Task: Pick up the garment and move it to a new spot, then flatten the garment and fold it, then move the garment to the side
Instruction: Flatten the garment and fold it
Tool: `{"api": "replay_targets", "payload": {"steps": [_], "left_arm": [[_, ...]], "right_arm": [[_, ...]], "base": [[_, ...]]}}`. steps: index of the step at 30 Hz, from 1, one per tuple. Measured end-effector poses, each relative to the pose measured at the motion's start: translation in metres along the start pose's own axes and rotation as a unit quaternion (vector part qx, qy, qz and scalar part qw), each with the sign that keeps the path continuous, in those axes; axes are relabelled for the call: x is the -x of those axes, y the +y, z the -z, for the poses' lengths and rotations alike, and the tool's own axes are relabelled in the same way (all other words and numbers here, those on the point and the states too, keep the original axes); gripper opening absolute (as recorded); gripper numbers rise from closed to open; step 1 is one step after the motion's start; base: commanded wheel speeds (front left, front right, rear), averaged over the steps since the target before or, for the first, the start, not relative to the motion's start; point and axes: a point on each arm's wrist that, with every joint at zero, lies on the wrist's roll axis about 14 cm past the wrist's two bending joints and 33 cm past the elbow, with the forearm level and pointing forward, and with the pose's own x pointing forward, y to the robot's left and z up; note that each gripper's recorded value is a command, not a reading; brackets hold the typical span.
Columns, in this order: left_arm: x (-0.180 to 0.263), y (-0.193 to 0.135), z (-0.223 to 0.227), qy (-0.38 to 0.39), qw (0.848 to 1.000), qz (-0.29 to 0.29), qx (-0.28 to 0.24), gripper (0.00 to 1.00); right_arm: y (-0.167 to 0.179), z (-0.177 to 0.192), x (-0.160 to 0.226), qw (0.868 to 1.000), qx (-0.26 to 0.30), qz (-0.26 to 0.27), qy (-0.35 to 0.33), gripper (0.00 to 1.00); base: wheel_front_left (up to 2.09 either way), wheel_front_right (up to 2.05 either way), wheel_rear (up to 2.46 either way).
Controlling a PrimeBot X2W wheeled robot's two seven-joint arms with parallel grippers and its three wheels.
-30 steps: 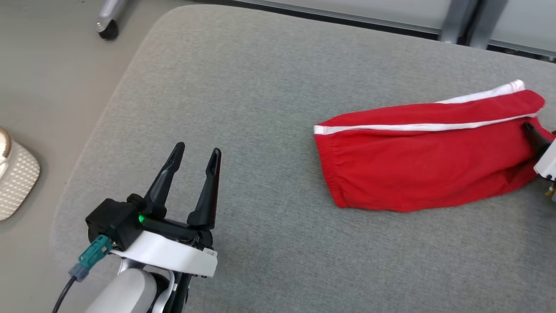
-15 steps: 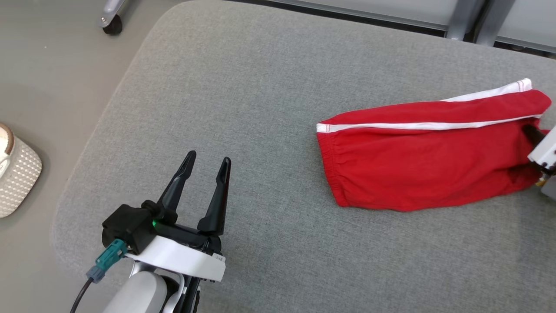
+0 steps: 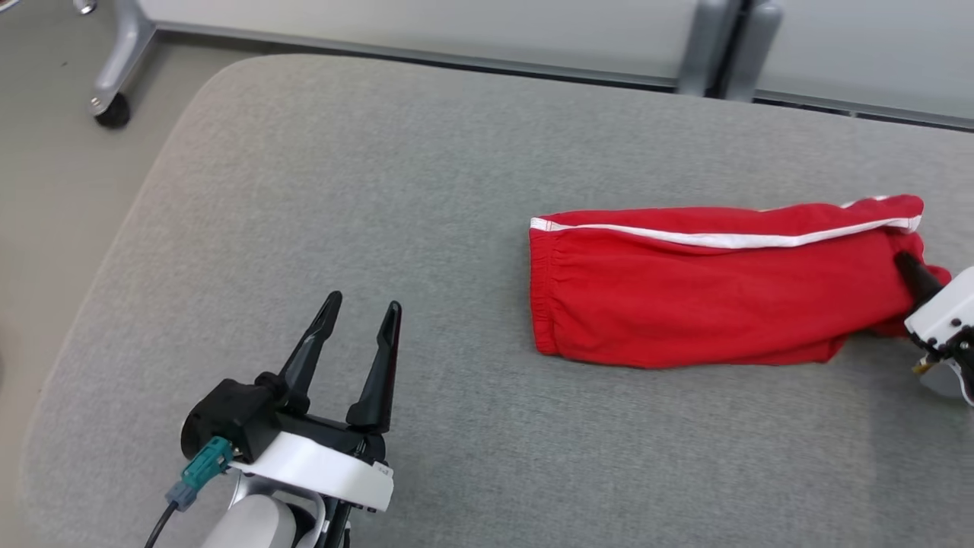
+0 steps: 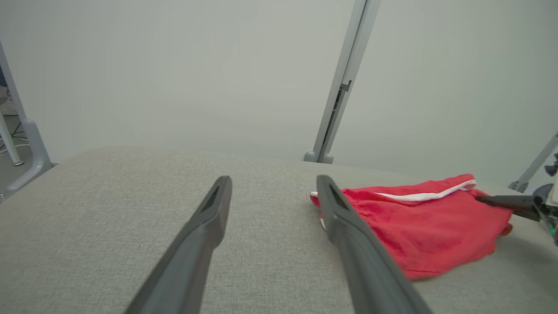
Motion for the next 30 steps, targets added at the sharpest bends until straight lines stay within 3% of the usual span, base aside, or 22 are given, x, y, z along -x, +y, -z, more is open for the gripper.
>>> {"api": "replay_targets", "payload": {"steps": [9, 15, 17, 22, 30], "left_arm": [[-0.003, -0.03, 0.003, -0.003, 0.999, 0.045, 0.017, 1.0], [0.001, -0.042, 0.003, -0.004, 0.998, 0.062, 0.02, 1.0], [0.002, -0.043, 0.003, -0.005, 0.998, 0.066, 0.019, 1.0], [0.009, -0.035, 0.004, -0.004, 0.998, 0.052, 0.019, 1.0], [0.023, -0.014, 0.001, -0.007, 1.0, 0.02, 0.014, 1.0]], "right_arm": [[-0.043, -0.011, 0.061, 0.998, 0.007, 0.046, -0.046, 0.0], [-0.029, -0.025, 0.077, 0.995, 0.046, 0.031, -0.08, 0.0], [-0.015, -0.03, 0.075, 0.994, 0.069, 0.015, -0.086, 0.0], [0.058, -0.032, 0.056, 0.987, 0.113, -0.069, -0.094, 0.0], [0.132, 0.025, 0.03, 0.978, 0.15, -0.145, -0.013, 0.0]], "base": [[0.0, 0.0, 0.0], [0.0, 0.0, 0.0], [0.0, 0.0, 0.0], [0.0, 0.0, 0.0], [0.0, 0.0, 0.0]]}}
